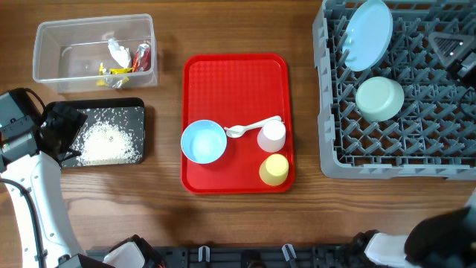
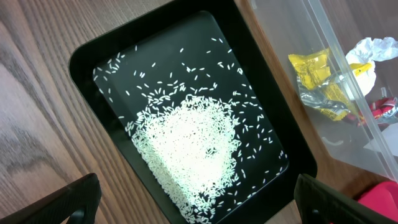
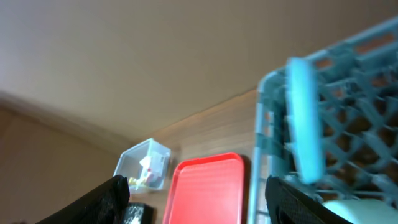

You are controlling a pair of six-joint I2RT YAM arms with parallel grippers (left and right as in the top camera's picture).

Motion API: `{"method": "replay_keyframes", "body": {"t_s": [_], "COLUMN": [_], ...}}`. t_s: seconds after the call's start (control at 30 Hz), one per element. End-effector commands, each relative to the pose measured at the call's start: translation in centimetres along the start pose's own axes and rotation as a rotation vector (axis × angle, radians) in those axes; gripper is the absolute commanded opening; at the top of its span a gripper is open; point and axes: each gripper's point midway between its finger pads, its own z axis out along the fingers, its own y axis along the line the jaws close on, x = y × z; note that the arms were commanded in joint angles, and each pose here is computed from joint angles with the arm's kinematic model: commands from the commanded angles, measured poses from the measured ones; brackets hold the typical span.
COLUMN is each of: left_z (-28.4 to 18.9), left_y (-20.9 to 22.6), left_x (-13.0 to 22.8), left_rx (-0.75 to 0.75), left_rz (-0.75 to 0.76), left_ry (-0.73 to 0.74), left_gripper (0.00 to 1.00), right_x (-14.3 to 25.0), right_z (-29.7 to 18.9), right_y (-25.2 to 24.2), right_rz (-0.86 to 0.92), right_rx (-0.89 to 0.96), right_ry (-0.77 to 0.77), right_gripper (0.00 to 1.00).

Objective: Sort waste into correct bins and load items into the dishwasher rack
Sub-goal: 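Set the bowl down in the rack and release it with the right gripper, then move the right gripper to the light-blue bowl and grip its rim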

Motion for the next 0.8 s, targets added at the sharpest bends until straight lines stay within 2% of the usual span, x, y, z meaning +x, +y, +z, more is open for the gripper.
{"method": "replay_keyframes", "body": {"t_s": [0.0, 0.3, 0.47, 0.63, 0.77], "left_z": [0.0, 0.0, 0.0, 0.0, 0.0], "left_y": [-0.2, -0.1, -0.1, -0.1, 0.0], "left_x": [-0.1, 0.0, 0.0, 0.0, 0.1], "left_rx": [0.008, 0.006, 0.006, 0.004, 0.002], "left_rz": [-0.013, -0.013, -0.013, -0.013, -0.013], "left_ry": [0.006, 0.010, 0.010, 0.012, 0.014], "left_gripper": [1.00, 1.00, 1.00, 1.00, 1.00], "right_x": [0.9, 11.1, 17.2, 23.4, 29.6], "right_z": [0.7, 7.2, 11.0, 15.8, 20.0], "right_y": [6.1, 10.0, 13.9, 15.3, 15.1], "right_rz": [-0.125, -0.239, -0.380, -0.455, -0.472], "right_rx": [-0.066, 0.061, 0.054, 0.085, 0.049], "right_ry": [0.031, 0.342, 0.486, 0.605, 0.739], "right_gripper": [0.75, 0.75, 0.75, 0.75, 0.67]}}
